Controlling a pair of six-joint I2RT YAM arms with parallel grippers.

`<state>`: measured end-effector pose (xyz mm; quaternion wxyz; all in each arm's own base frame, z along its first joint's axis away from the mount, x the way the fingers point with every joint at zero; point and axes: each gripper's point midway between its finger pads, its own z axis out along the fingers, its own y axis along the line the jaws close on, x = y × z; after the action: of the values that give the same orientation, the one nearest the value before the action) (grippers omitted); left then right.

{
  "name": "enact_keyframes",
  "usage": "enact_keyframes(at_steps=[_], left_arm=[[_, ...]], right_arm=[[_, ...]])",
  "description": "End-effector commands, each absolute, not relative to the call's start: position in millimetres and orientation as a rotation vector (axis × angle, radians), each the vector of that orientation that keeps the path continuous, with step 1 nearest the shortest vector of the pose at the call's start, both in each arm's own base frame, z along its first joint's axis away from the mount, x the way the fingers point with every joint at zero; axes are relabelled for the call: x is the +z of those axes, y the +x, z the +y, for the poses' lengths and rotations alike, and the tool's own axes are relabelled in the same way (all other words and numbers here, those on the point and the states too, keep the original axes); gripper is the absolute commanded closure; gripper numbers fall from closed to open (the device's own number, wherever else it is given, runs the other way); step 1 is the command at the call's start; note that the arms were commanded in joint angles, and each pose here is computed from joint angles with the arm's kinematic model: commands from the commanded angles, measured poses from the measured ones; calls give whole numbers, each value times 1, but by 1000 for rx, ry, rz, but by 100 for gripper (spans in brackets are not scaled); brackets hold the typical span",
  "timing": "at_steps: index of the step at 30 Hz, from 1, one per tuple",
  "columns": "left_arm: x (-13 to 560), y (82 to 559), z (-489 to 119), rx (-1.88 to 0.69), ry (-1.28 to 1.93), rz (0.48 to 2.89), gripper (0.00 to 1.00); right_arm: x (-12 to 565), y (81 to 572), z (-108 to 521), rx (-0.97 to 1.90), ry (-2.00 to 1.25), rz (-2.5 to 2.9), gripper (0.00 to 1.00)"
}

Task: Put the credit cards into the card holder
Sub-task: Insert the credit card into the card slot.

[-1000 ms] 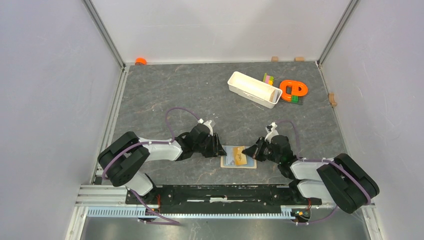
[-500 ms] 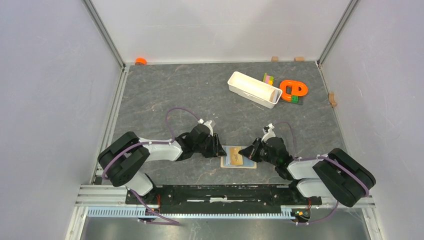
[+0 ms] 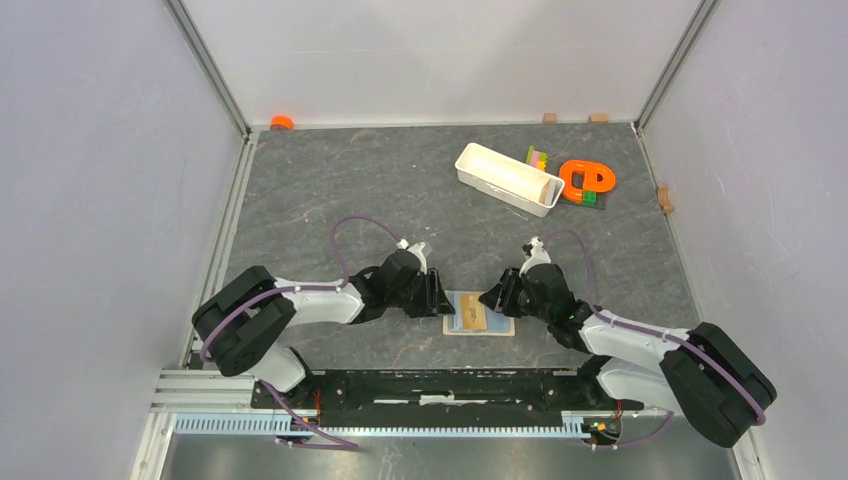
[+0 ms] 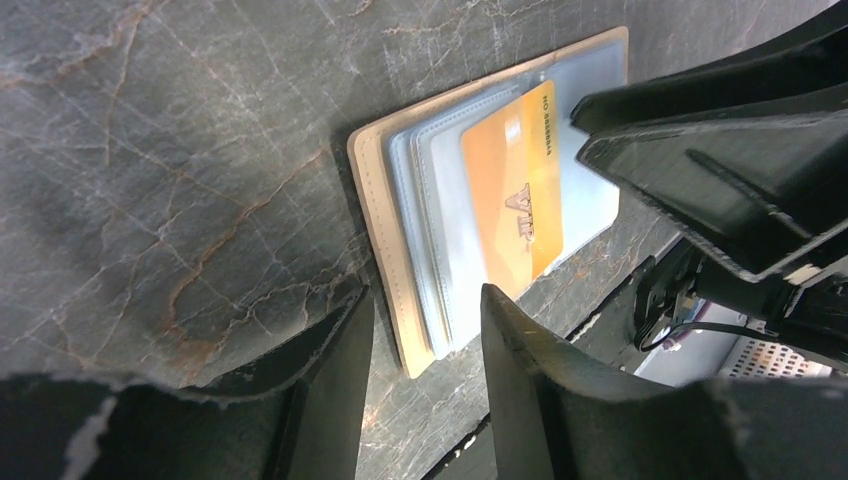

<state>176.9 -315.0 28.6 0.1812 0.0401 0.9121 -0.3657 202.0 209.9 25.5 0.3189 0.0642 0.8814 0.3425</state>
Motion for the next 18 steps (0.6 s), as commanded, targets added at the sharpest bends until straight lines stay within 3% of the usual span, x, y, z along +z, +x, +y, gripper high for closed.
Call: enact_keyframes(at_steps=[1,9,18], left_arm=[[32,177,-308,-988,117,2566,49],[40,177,-305,-979,118,2549,49],[31,171,-312,-1023,121,2576,51]], right_arm=[[32,210,195,706,38,2350,57],[43,203,201,709,-47,2385,51],[35,184,218,804,-65,2452,53]])
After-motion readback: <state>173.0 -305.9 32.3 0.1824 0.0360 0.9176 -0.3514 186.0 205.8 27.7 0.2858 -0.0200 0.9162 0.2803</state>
